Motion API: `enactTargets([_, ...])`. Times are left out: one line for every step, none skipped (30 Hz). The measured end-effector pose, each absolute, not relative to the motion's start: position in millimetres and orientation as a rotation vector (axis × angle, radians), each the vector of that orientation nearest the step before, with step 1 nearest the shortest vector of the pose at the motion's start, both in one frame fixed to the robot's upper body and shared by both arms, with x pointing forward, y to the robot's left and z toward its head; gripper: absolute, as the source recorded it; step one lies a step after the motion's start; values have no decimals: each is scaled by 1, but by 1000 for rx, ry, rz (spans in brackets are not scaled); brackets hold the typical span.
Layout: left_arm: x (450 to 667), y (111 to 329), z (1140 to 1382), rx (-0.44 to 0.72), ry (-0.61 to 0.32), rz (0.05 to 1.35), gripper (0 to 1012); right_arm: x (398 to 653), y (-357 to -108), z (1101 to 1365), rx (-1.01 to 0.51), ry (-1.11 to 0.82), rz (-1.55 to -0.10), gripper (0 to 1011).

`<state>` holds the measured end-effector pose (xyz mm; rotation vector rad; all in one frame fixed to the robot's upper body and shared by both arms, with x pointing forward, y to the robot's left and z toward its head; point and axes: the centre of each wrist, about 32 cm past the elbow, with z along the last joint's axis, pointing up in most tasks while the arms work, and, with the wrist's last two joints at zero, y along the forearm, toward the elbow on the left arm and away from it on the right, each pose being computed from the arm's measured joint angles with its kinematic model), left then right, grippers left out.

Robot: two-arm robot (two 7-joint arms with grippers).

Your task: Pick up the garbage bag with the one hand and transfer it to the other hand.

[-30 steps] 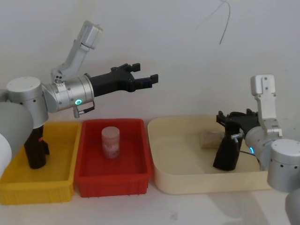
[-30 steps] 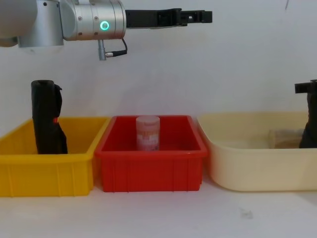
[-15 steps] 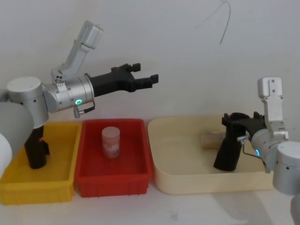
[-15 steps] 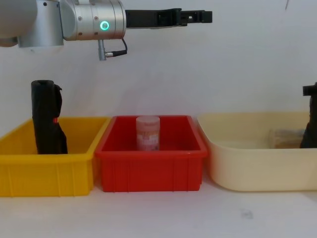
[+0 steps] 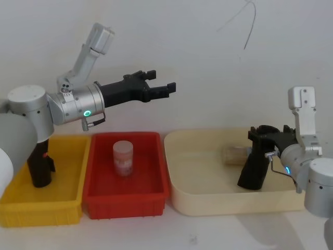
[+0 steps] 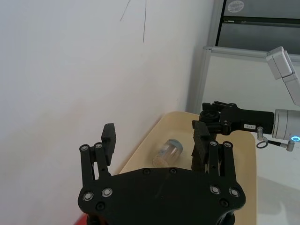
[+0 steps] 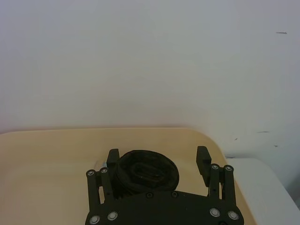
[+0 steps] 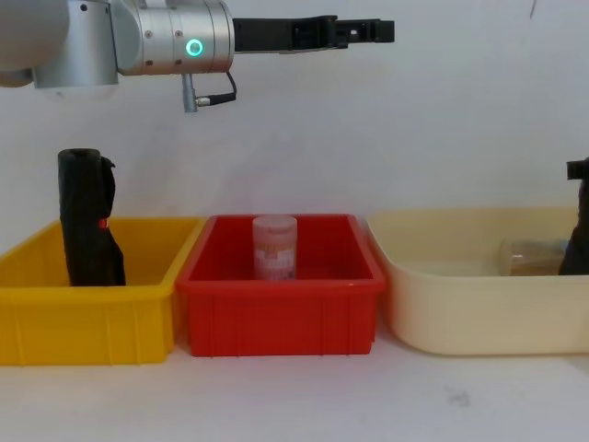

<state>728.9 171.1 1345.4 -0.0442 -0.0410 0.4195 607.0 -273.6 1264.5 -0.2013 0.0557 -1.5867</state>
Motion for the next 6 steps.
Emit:
enactTargets([729,171,1345,-44,-41,420,1000,607,-274,1265,-201,56,-1587,1000])
enactTargets([729,171,1345,-44,-41,420,1000,607,-274,1265,-201,56,-1587,1000])
enactTargets([729,171,1345,-44,-41,419,1000,607,-274,1265,-201,56,-1587,1000])
enactTargets([729,171,1345,-44,-41,420,1000,607,-274,1265,-201,56,-1588,1000])
enactTargets([729,171,1345,-44,-41,420,1000,607,-274,1265,-201,56,-1588,1000])
enactTargets([729,171,1345,-44,-41,420,1000,607,-274,1265,-201,56,-1588,1000])
